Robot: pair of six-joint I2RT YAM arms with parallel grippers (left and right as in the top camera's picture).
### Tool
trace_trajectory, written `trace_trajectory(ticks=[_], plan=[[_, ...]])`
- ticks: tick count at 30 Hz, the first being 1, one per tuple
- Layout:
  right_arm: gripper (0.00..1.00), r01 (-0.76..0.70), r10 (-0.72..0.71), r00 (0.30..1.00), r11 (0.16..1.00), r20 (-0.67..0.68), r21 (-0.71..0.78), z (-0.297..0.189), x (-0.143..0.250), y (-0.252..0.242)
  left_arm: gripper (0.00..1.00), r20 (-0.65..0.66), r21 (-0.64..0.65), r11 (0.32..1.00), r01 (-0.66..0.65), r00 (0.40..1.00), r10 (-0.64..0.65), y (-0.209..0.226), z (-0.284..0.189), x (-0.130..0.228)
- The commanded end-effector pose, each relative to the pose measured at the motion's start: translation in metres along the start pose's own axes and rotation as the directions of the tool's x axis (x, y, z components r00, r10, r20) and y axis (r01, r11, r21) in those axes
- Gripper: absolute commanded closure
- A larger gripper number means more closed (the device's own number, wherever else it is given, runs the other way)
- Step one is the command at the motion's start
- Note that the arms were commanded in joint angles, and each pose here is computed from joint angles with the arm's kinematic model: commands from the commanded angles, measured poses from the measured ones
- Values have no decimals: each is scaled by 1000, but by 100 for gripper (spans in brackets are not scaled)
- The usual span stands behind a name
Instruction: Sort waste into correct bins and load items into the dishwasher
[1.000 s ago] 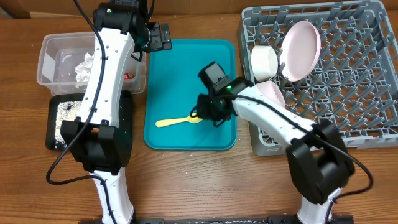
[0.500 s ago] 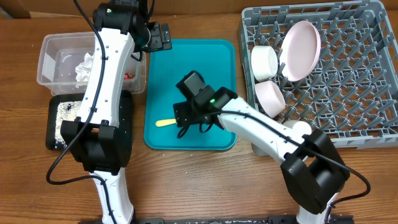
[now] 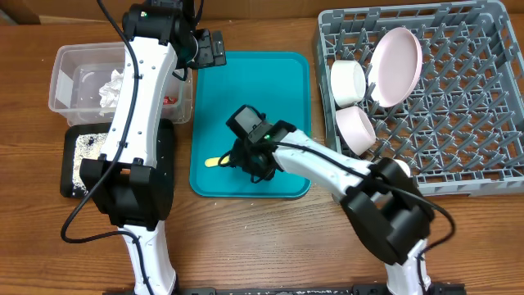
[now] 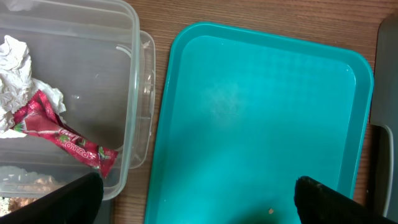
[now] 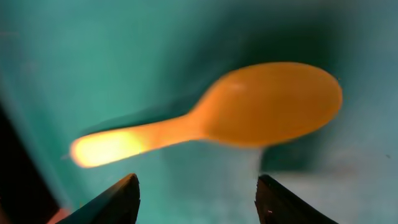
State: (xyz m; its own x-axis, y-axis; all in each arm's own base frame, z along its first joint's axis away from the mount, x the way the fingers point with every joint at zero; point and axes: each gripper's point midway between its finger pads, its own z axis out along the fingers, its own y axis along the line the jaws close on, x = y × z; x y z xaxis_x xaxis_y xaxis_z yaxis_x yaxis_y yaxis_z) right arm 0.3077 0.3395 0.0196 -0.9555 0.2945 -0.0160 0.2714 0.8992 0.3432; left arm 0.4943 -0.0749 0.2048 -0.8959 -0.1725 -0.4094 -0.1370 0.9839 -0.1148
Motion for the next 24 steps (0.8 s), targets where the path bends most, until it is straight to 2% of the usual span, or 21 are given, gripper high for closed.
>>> trace_trajectory(ticks=[1,9,13,16,18,19,22,24], plan=[[38,-48,48,999,999,2,-26,2,-5,7,0,12,-3,1000,1,1000,-1,-2,-3,-2],[38,-93,94,993,995,77,-27,16,-29,3,0,12,-3,1000,1,1000,-1,-2,-3,-2],[39,-133,130,988,990,83,38,42,-41,-22,0,12,-3,1000,1,1000,-1,-2,-3,-2],[49,-156,150,986,985,76,70,53,-45,-36,0,12,-3,1000,1,1000,-1,-2,-3,-2],[62,-169,162,984,982,78,86,54,-49,-43,0,12,-3,1000,1,1000,-1,-2,-3,-2],[73,-166,158,984,981,82,97,53,-52,-47,0,12,-3,1000,1,1000,-1,-2,-3,-2],[82,-141,133,988,983,77,115,53,-51,-51,0,12,-3,1000,1,1000,-1,-2,-3,-2],[83,-120,112,991,985,71,122,52,-50,-52,0,12,-3,1000,1,1000,-1,-2,-3,-2]])
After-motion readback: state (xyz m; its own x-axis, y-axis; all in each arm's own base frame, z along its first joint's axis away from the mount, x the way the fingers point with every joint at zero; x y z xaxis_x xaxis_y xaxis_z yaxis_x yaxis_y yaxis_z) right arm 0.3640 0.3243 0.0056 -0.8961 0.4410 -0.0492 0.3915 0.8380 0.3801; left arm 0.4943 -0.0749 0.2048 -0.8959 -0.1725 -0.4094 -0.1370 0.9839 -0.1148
